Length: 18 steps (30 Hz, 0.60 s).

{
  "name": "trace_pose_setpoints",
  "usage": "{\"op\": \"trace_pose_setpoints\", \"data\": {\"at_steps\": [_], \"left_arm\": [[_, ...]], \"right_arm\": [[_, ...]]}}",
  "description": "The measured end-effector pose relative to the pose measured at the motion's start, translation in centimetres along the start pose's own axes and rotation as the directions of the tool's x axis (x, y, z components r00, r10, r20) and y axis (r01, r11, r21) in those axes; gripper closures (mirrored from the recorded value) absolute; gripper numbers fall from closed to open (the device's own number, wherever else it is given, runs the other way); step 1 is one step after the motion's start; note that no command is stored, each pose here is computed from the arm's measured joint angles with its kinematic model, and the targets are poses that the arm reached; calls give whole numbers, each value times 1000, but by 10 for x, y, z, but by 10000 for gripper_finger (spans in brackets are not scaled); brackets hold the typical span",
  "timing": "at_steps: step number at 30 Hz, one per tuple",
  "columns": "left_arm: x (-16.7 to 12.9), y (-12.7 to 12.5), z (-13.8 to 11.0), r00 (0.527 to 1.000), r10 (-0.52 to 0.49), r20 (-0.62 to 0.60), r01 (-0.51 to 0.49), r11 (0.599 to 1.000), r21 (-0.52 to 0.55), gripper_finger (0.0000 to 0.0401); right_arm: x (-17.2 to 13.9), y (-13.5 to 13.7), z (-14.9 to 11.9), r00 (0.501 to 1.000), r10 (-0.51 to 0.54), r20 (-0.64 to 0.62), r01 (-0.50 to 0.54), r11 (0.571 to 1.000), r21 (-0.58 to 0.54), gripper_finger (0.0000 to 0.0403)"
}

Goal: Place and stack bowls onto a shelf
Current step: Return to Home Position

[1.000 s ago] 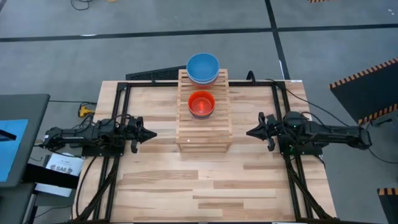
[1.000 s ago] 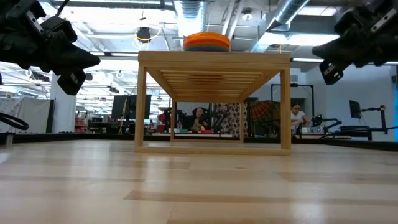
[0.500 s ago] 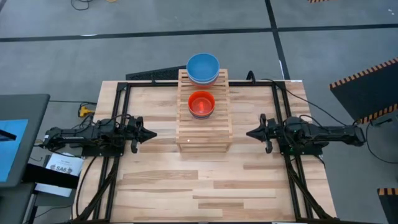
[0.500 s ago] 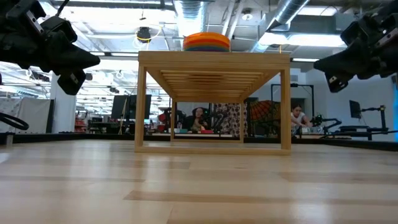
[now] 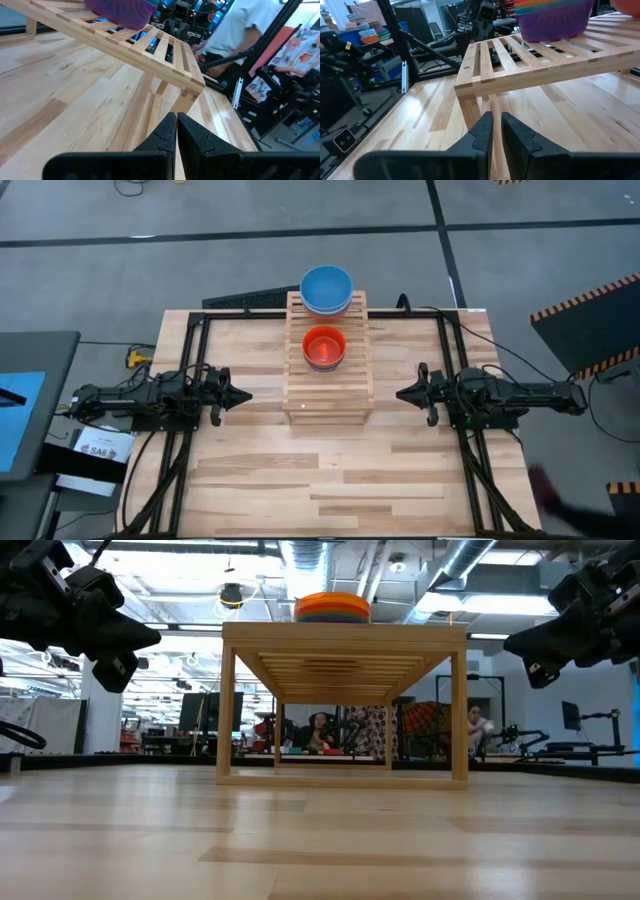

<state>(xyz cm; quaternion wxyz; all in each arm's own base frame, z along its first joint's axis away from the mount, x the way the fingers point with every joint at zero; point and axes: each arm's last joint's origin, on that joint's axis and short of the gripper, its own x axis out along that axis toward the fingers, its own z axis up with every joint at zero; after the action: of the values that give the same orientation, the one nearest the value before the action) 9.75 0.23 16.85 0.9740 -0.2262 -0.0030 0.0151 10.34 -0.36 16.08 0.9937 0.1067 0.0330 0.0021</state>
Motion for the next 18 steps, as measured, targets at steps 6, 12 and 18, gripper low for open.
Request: {"op": "trace_pose_setpoints", "data": {"at_steps": [6,12,18], "left_arm": [[1,0,-1,1000,-1,6,1,1000,0,401],[0,0,0,1000,-5,13,5,1000,0,401],[-1,-2,0,999,-29,24,29,1000,0,401]], "right_arm": [[-6,2,7,996,19,91,-19,1000,-8,336],[-8,5,14,984,54,172,-52,999,-17,336],[-7,3,11,990,43,133,-42,999,-13,336]]}}
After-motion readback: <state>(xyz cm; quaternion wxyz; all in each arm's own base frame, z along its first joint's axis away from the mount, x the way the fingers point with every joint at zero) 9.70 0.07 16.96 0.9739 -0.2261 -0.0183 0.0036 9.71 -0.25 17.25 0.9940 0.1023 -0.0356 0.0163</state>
